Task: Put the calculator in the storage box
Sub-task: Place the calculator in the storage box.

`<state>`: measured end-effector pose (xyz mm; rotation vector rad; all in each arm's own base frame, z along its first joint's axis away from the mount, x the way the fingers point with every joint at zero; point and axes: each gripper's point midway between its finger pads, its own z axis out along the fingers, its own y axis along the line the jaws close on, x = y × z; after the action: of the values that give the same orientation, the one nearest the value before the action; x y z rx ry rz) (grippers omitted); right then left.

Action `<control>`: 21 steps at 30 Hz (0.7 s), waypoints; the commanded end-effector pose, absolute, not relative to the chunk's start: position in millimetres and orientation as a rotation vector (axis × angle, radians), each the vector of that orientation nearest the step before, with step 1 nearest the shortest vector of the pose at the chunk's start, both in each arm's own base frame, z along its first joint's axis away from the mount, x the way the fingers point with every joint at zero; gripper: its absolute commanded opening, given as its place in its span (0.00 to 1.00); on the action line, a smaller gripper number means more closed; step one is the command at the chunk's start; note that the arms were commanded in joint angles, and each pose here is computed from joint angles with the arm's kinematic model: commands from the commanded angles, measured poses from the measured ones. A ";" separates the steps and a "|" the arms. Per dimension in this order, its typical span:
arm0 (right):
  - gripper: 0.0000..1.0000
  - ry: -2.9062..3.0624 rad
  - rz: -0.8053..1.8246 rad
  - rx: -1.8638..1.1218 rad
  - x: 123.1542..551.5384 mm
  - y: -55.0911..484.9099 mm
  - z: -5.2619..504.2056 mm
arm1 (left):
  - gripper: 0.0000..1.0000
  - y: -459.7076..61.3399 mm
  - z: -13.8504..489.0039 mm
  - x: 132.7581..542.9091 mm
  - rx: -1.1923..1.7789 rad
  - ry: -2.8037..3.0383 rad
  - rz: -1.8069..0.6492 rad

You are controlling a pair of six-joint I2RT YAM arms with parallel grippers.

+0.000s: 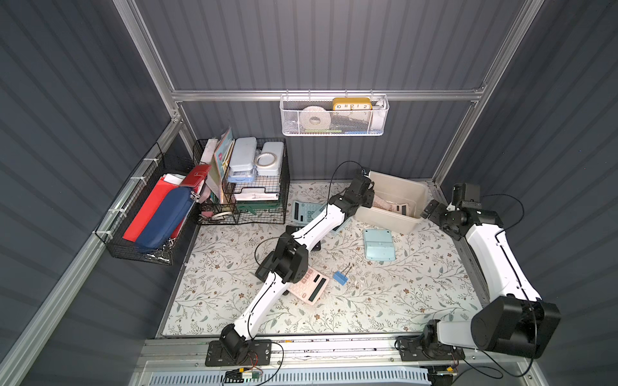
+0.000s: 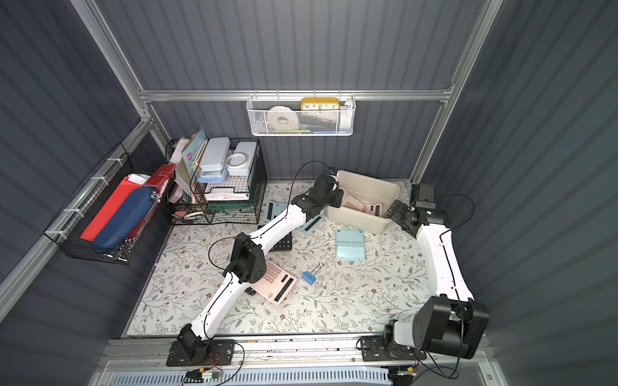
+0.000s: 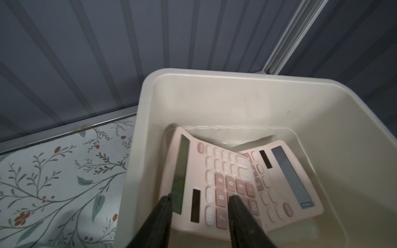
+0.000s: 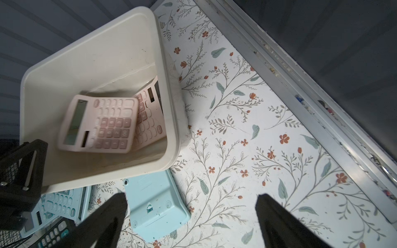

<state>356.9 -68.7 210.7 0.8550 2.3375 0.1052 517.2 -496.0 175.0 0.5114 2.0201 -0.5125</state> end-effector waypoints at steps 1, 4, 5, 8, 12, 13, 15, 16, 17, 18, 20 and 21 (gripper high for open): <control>0.99 2.350 0.095 0.840 358.0 -70.2 205.1 | 0.50 -492.2 211.2 516.9 0.475 1.976 -0.532; 0.99 2.359 0.120 0.817 356.5 -65.4 206.9 | 0.54 -489.2 238.0 514.0 0.456 1.943 -0.555; 0.99 2.360 0.137 0.803 356.2 -63.0 208.7 | 0.56 -488.6 247.6 511.8 0.452 1.933 -0.569; 0.99 2.363 0.229 0.731 355.1 -48.5 216.4 | 0.60 -484.0 282.6 503.1 0.436 1.899 -0.615; 0.99 2.344 0.374 0.618 351.1 -25.8 228.6 | 0.73 -473.0 325.8 485.3 0.425 1.868 -0.678; 0.99 2.339 0.394 0.597 349.2 -21.9 230.4 | 0.77 -469.9 331.6 480.3 0.423 1.871 -0.685; 0.99 2.331 0.475 0.543 344.3 -8.0 234.5 | 0.85 -460.0 339.7 470.1 0.425 1.883 -0.689; 0.99 2.336 0.497 0.529 342.6 -3.4 232.9 | 0.88 -455.9 341.0 464.8 0.428 1.894 -0.687; 0.99 2.320 0.514 0.505 338.3 1.5 238.4 | 0.92 -450.3 341.4 459.4 0.430 1.907 -0.682; 0.99 2.317 0.536 0.480 335.4 7.6 240.2 | 0.96 -444.1 340.3 453.9 0.431 1.925 -0.676; 0.99 2.320 0.568 0.434 330.4 18.8 242.2 | 0.99 -432.7 337.2 442.6 0.429 1.957 -0.666; 0.99 2.322 0.585 0.409 328.1 25.4 243.4 | 0.99 -425.5 335.1 436.4 0.424 1.974 -0.661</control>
<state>331.4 1.9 235.2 0.5304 2.3349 0.4903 448.9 -435.4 358.0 0.4125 1.8906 -0.6729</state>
